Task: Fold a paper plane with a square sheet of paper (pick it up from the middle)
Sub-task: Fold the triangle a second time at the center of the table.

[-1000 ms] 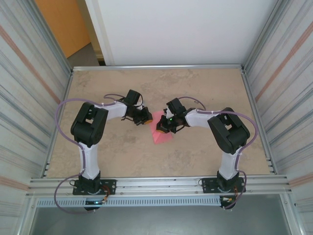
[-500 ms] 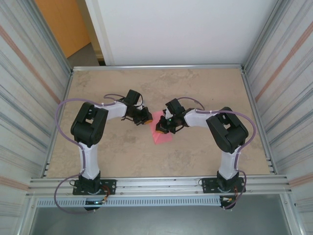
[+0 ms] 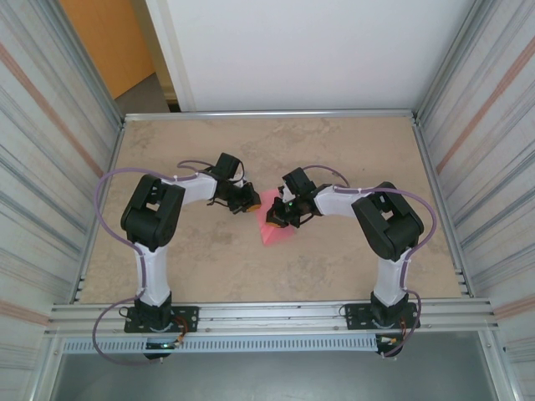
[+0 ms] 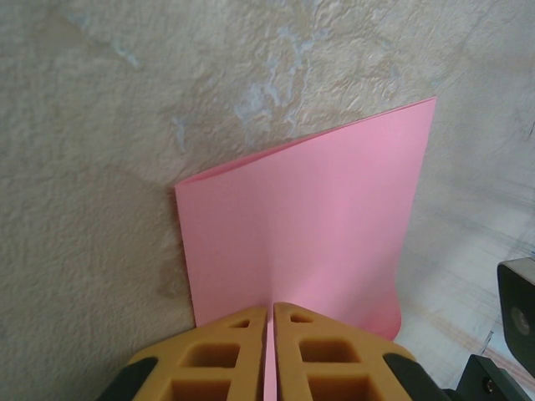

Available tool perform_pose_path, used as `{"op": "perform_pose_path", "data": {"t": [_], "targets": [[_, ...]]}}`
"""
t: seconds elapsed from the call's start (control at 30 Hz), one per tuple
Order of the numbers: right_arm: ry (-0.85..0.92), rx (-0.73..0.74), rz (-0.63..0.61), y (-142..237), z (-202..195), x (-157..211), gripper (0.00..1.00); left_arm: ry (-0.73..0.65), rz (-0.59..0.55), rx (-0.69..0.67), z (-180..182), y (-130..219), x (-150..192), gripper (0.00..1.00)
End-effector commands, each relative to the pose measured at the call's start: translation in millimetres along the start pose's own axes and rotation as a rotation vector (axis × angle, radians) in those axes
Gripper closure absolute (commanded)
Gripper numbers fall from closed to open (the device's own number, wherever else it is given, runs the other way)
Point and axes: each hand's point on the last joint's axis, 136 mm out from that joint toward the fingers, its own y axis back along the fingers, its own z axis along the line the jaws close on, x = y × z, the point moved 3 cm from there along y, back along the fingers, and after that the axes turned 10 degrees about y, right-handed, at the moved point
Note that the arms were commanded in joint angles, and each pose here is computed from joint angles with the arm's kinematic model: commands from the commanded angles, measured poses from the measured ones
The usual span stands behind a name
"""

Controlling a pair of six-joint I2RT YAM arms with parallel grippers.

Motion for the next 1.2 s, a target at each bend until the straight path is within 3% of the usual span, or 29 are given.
{"op": "perform_pose_path", "data": {"t": [0.0, 1.17], "targets": [[0.0, 0.016, 0.014, -2.6, -0.5, 1.6, 0.97, 0.028, 0.036, -0.049, 17.1, -7.1, 5.1, 0.87], [-0.006, 0.028, 0.031, -10.5, -5.3, 3.1, 0.96, 0.034, 0.036, -0.049, 18.8, -7.5, 5.4, 0.87]]}}
